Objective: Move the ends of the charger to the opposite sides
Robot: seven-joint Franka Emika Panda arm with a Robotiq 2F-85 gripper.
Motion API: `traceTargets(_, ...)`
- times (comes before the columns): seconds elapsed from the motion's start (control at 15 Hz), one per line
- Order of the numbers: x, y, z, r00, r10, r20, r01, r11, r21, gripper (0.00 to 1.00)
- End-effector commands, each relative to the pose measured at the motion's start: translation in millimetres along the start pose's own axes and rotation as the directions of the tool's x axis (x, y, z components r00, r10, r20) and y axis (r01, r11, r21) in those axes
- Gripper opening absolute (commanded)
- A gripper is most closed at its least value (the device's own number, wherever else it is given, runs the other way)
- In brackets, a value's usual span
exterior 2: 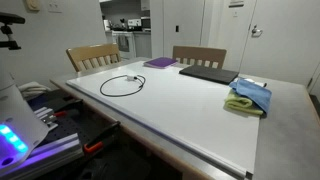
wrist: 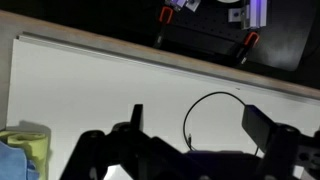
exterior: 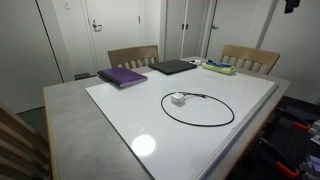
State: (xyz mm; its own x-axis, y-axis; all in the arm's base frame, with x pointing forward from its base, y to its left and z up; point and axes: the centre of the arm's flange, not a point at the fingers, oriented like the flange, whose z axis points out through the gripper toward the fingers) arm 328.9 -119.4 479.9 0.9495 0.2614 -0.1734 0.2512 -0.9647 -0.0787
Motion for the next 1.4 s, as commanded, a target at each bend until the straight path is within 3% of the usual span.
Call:
traceTargets(0.0,0.0,0.0,0.0,1.000,0.000,0.000,0.000,1.000,0.000,1.00)
traceTargets(0.4,30.5,-7.4,2.3,0.980,-0.196,0.041,0.196,0.981,-0.005,1.00)
traceTargets(0.8,67.2,-18.4,7.7,0.924,-0.372,0.085,0.374,0.928,-0.006,1.00)
traceTargets(1.33,110.6,-23.6,18.4,0.849,-0.509,0.144,0.517,0.855,-0.027,1.00)
